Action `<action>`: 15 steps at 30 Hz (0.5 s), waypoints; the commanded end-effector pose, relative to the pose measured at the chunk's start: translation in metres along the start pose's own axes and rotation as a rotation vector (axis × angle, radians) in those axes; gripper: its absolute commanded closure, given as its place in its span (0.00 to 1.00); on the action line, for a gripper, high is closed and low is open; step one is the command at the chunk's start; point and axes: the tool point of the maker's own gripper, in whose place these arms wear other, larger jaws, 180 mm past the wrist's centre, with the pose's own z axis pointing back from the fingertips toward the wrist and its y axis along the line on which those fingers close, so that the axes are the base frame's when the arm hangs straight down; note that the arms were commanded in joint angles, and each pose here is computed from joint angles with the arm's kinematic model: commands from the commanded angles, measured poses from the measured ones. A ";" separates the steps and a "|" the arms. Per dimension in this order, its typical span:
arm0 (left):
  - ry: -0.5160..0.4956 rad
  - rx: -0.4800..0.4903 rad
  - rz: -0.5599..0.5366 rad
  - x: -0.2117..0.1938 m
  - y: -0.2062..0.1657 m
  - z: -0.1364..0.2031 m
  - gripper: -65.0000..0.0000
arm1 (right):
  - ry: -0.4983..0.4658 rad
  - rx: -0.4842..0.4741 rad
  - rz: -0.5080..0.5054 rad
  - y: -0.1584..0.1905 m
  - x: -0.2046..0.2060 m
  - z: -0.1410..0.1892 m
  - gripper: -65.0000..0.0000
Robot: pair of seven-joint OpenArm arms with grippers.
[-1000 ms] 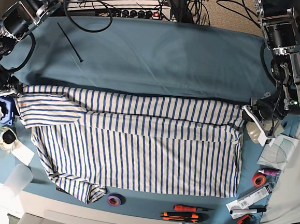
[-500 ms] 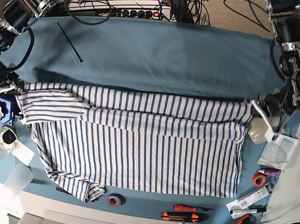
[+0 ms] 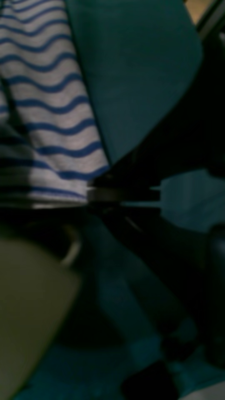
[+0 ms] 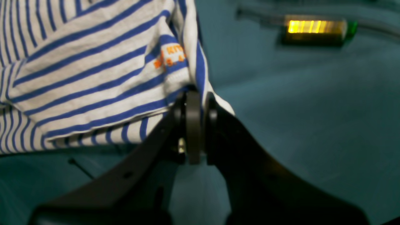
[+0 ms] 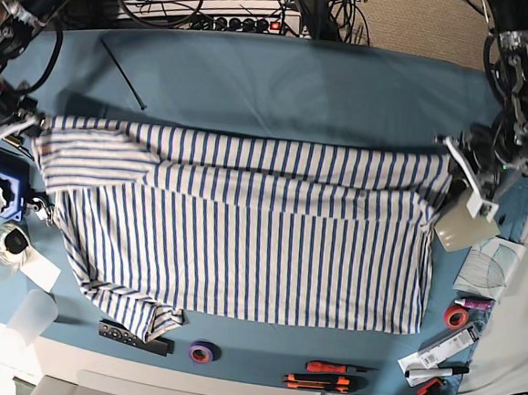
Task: Fold the T-shirt properly
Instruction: 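Pull the folded edge back away from the hem with both grippers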
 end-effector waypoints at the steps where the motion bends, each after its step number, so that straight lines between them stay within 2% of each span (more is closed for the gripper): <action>1: -0.018 0.027 -0.020 0.005 0.007 0.007 1.00 | -0.042 -0.012 0.022 -0.004 0.016 0.010 1.00; 8: 0.008 0.052 -0.027 -0.020 0.006 0.023 1.00 | 0.032 -0.022 0.021 -0.010 -0.010 0.011 1.00; 11: -0.013 0.100 -0.005 -0.024 0.020 0.037 1.00 | 0.005 -0.027 0.018 -0.012 -0.009 0.020 1.00; 15: -0.042 0.137 0.045 -0.029 0.038 0.052 1.00 | -0.035 -0.092 0.044 -0.025 -0.004 0.040 1.00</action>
